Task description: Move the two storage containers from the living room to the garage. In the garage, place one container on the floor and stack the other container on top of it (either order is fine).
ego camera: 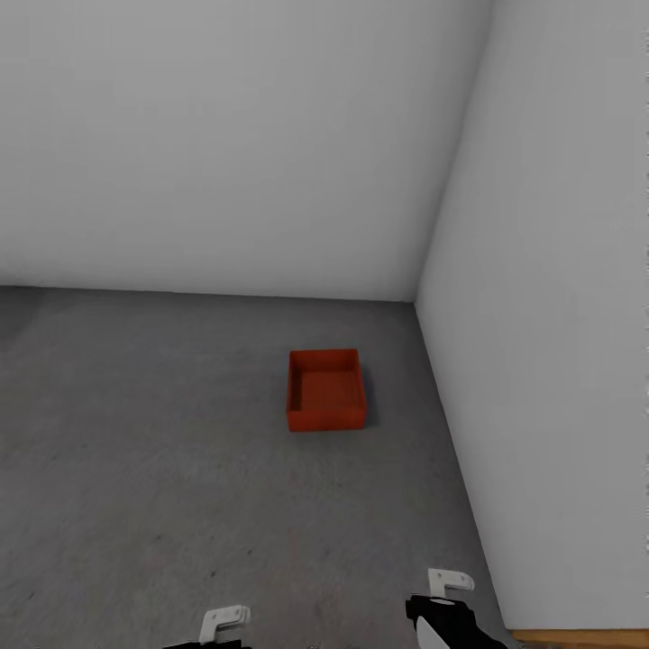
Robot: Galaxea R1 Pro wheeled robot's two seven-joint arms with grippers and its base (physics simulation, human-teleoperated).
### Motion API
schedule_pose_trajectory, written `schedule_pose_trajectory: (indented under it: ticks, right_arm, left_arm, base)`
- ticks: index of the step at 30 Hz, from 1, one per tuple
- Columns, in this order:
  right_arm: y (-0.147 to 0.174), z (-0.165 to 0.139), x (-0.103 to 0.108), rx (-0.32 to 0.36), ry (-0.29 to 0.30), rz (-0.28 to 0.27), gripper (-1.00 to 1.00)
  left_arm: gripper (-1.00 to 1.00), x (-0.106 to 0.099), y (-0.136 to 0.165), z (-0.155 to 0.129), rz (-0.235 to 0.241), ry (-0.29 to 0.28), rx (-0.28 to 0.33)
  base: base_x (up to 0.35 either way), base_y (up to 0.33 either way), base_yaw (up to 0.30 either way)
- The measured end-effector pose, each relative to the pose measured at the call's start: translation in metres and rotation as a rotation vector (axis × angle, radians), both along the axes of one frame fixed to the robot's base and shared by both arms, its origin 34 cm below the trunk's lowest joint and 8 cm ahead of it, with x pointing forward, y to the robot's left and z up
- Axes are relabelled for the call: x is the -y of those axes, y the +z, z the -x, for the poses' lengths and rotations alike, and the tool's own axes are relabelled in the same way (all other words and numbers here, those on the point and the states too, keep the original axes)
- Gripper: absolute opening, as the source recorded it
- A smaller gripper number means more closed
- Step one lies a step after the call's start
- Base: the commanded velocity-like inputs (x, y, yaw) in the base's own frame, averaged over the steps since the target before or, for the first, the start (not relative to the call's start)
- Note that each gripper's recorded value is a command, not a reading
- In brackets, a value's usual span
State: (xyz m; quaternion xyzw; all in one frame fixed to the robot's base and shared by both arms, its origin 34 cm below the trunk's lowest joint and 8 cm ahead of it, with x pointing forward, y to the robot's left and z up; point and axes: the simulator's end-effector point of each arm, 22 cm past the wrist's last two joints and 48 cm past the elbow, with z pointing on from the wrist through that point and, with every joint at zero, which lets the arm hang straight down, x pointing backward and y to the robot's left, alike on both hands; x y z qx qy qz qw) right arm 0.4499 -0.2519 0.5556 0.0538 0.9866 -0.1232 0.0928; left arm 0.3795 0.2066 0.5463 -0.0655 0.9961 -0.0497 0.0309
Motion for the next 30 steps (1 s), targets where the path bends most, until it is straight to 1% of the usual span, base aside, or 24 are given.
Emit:
schedule_pose_trajectory:
  ticks: [4, 8, 30]
  right_arm:
    - [-0.0002, 0.0003, 0.0000, -0.001, 0.000, 0.000, 1.00]
    - [0.0000, 0.0003, 0.0000, 0.000, -0.001, 0.000, 1.00]
    - [0.0015, -0.0013, 0.0000, 0.004, 0.000, 0.000, 1.00]
  left_arm:
    - [1.00, 0.0000, -0.0001, 0.0000, 0.000, 0.000, 0.000]
    - [1.00, 0.0000, 0.0000, 0.0000, 0.000, -0.001, 0.000]
    - [1.00, -0.0001, 0.0012, -0.0015, 0.000, -0.001, 0.005]
  base:
    - [-0.305, 0.000, -0.017]
    - [-0.221, 0.000, -0.179]
    - [-0.011, 0.000, -0.278]
